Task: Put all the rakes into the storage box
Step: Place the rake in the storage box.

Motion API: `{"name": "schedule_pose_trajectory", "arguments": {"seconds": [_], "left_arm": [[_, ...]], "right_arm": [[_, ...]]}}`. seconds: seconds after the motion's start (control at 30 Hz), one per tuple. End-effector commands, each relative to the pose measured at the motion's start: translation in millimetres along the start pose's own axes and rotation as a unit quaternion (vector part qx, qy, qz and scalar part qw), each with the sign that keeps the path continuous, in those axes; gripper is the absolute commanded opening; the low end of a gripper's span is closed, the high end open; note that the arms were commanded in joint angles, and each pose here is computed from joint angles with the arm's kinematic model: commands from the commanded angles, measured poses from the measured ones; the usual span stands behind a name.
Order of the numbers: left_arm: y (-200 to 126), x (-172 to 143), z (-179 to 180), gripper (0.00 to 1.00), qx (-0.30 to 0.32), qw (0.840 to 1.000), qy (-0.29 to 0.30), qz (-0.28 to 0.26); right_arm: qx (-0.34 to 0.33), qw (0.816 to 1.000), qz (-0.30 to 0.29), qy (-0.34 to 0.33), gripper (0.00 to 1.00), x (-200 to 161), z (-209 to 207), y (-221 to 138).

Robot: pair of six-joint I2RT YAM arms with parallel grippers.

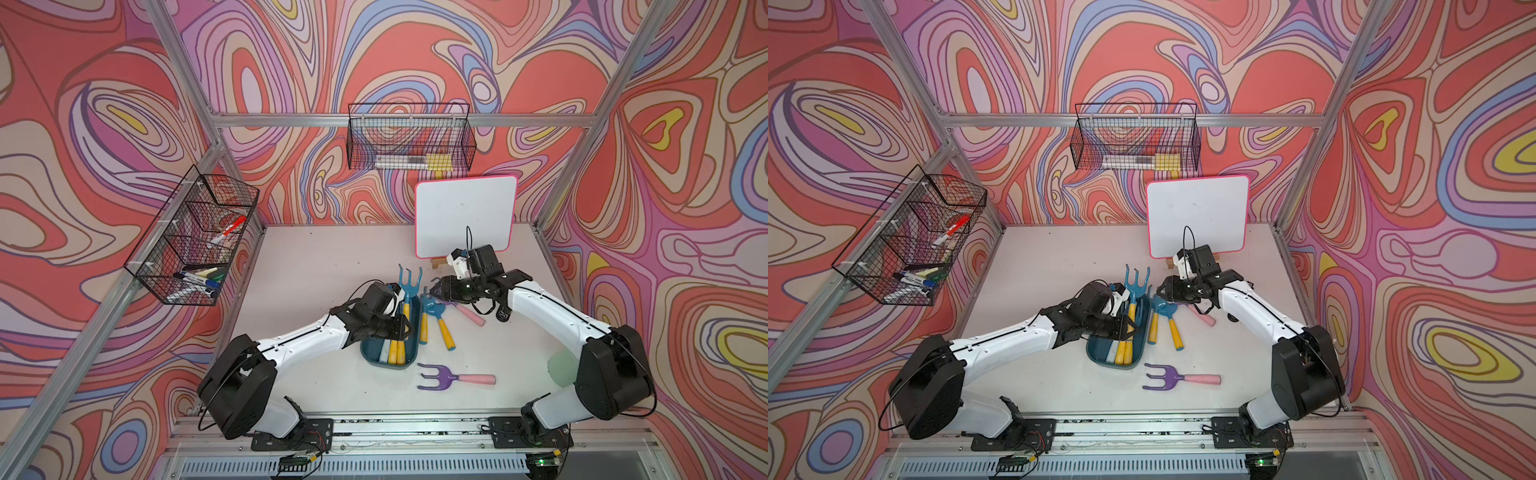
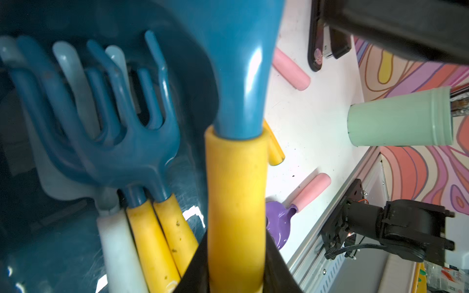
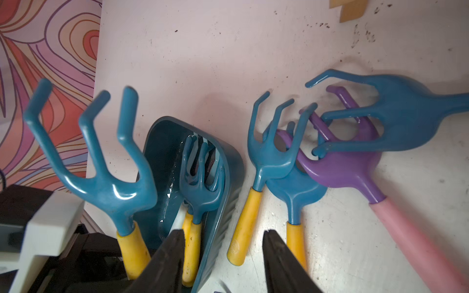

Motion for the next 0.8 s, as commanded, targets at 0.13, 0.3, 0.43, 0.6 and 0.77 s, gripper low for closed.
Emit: {"name": "schedule_pose_trajectory", "arguments": {"seconds": [0.13, 0.3, 0.43, 0.6, 0.77], "left_arm": [[7, -8, 16, 0.00, 0.024, 1.000, -0.015, 0.010], [15, -17, 27, 0.00, 0.031, 0.999, -0.025, 0.030], [19, -25, 32, 0.00, 0.022, 0.998, -0.043, 0.044], [20, -31, 37, 0.00, 0.026, 0.997, -0.052, 0.060], [23, -35, 41, 0.00, 0.030, 0.995, -0.060, 0.071]], "right_arm": [[-0.011, 1.000, 0.005, 0.002, 0.51, -3, -4, 4], [-0.018, 1.000, 0.004, 0.000, 0.51, -5, -6, 3], [-0.021, 1.000, 0.005, -0.001, 0.51, -5, -7, 3], [-0.025, 1.000, 0.009, 0.000, 0.51, -7, -8, 4], [-0.026, 1.000, 0.014, 0.002, 0.51, -9, -9, 6]]}}
Point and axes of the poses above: each gripper's point midway between its finger pads, its own y axis out along the fingers, its own z axis along the line the jaws close on, x = y × z, the point moved 6 cm from there along -y, back along the fingers, and after that the axes turned 15 degrees about -y, right-handed, at the moved point
